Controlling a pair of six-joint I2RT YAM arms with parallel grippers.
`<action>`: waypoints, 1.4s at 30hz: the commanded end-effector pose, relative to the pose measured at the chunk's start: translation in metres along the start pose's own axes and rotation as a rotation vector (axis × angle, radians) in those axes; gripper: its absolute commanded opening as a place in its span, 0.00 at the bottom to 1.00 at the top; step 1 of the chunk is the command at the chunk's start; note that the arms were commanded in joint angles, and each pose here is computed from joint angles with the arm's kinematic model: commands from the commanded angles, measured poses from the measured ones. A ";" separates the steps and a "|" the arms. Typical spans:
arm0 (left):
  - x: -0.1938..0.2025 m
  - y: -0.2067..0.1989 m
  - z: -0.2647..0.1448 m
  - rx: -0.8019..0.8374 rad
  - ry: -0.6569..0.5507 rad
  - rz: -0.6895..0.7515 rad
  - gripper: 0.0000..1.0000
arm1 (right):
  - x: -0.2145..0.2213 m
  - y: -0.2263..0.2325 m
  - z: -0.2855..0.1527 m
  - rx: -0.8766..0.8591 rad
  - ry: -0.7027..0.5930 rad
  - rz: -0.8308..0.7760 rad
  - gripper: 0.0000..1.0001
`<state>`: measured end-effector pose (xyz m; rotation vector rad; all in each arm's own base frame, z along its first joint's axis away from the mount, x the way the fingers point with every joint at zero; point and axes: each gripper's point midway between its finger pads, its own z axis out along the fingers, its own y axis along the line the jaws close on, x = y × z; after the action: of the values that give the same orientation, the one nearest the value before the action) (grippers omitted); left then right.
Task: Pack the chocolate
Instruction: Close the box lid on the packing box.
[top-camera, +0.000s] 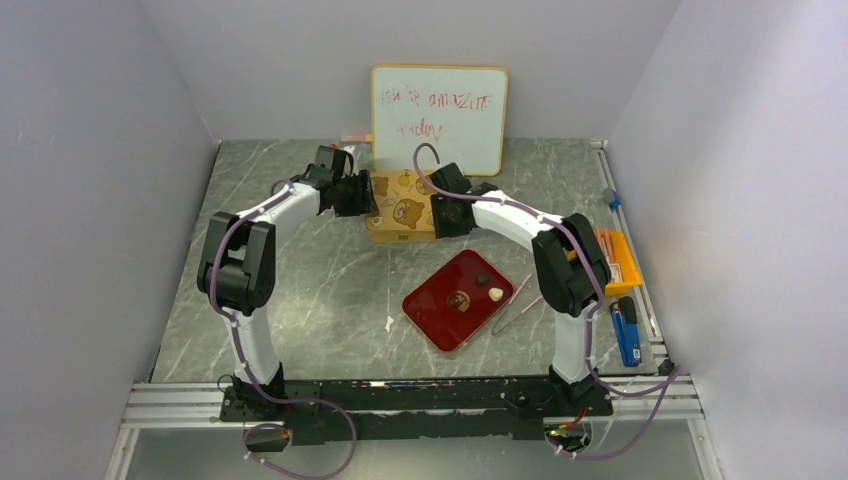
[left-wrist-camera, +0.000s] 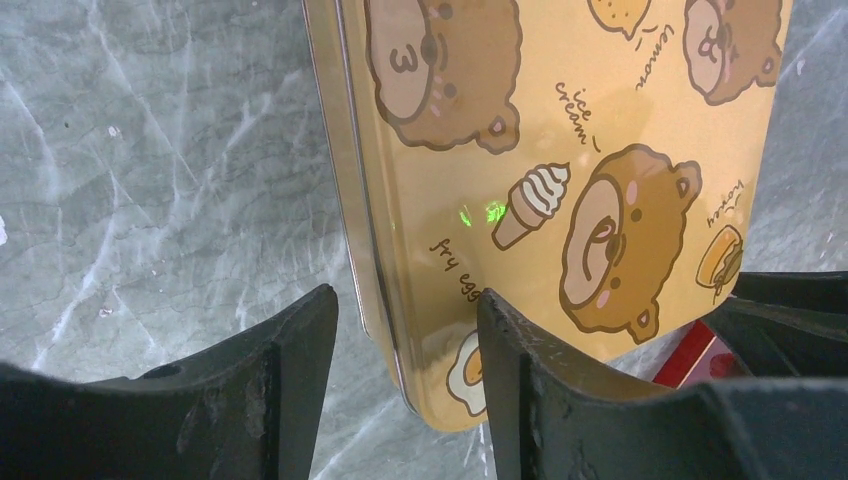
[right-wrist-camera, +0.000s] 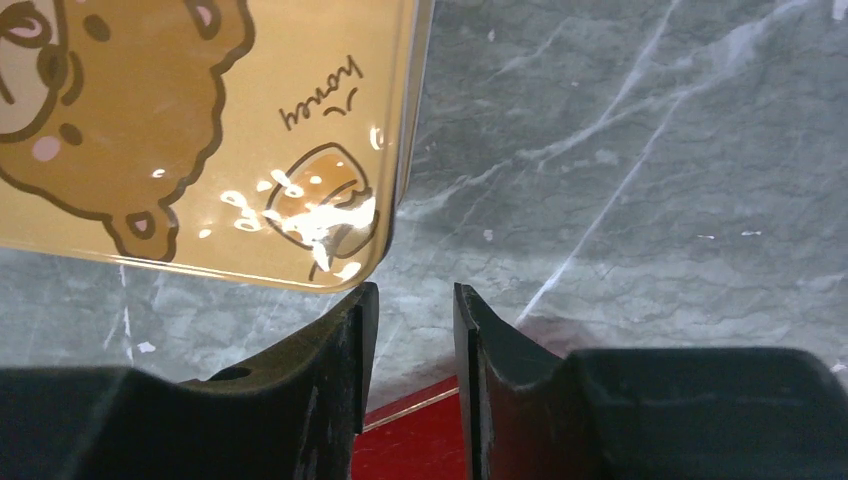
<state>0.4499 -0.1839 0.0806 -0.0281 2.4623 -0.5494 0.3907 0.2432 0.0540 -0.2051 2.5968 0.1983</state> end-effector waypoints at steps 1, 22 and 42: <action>0.008 0.015 0.005 -0.051 0.013 -0.021 0.57 | -0.032 -0.011 -0.014 0.035 -0.086 0.015 0.38; 0.012 0.020 0.006 -0.076 0.038 -0.032 0.55 | -0.098 -0.027 0.048 0.003 -0.105 0.138 0.35; 0.029 0.018 0.026 -0.018 0.073 -0.058 0.53 | -0.096 0.009 0.050 -0.069 -0.100 0.081 0.34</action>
<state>0.4577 -0.1861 0.0773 -0.0669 2.4447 -0.5893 0.4915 0.2521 0.0451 -0.0775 2.5421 0.2536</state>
